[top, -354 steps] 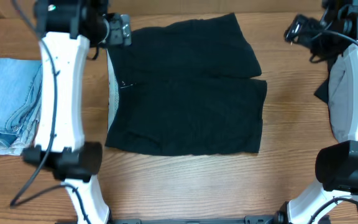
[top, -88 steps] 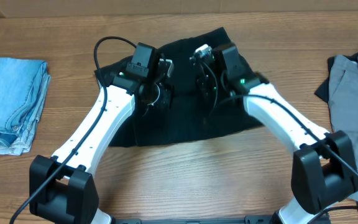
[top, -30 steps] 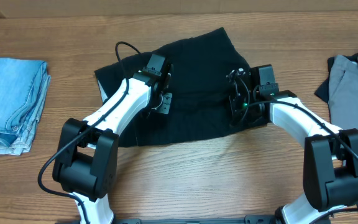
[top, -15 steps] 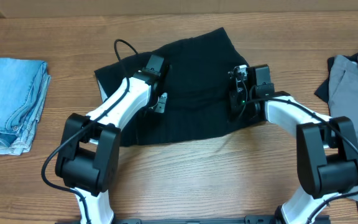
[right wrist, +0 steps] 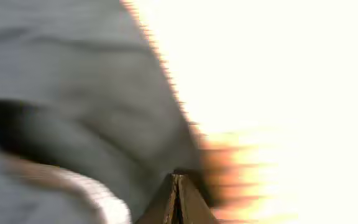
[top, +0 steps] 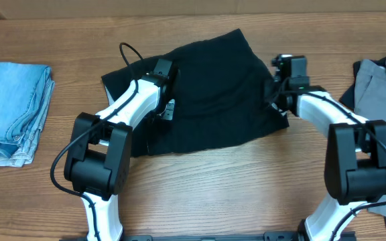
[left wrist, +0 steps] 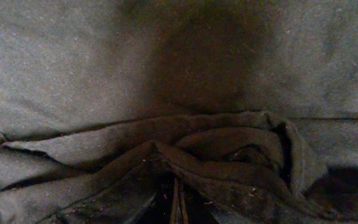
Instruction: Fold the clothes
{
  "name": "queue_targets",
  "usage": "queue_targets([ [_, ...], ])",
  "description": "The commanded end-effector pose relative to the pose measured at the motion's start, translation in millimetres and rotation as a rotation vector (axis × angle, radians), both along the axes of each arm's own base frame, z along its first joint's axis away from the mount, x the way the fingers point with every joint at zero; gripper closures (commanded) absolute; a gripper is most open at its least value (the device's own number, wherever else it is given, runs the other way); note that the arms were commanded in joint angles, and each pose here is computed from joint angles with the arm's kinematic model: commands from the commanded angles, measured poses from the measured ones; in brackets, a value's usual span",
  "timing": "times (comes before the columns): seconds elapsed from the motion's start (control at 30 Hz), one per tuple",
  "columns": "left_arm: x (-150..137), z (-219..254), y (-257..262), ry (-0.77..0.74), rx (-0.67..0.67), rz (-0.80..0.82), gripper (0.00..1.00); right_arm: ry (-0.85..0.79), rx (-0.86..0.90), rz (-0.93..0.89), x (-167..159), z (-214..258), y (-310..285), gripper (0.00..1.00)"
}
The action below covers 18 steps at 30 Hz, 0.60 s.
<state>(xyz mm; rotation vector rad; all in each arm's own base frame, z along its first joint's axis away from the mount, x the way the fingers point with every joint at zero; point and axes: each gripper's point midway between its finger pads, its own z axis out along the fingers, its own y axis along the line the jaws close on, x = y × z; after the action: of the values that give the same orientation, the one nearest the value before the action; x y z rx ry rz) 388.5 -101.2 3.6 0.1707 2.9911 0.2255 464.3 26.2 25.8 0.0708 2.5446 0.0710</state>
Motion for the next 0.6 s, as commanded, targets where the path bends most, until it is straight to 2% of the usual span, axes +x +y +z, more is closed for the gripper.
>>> queue_targets([
  [0.0,-7.4,-22.0,17.9,0.048,0.077,0.031,0.96,-0.016,-0.008,-0.120,7.6,9.7,-36.6,0.96],
  [0.13,-3.1,-19.0,16.4,0.037,0.072,0.031,0.96,-0.036,0.114,-0.024,4.1,59.3,-8.3,0.96],
  [0.2,2.3,-14.6,14.5,0.023,0.067,0.032,0.96,-0.043,0.239,0.168,-13.8,94.4,31.4,0.96],
  [0.27,5.0,-12.8,13.0,0.015,0.060,0.033,0.96,-0.048,0.366,0.383,-30.8,107.3,67.0,0.96],
  [0.33,6.4,-11.9,12.5,0.010,0.058,0.039,0.96,-0.037,0.369,0.470,-38.3,98.6,77.1,0.96],
  [0.43,6.9,-11.9,11.0,0.008,0.048,0.046,0.96,0.023,0.346,0.508,-40.2,66.5,83.0,0.96],
  [0.57,5.9,-12.7,7.5,0.014,0.027,0.047,0.96,0.040,0.347,0.521,-25.8,25.2,88.4,0.96],
])
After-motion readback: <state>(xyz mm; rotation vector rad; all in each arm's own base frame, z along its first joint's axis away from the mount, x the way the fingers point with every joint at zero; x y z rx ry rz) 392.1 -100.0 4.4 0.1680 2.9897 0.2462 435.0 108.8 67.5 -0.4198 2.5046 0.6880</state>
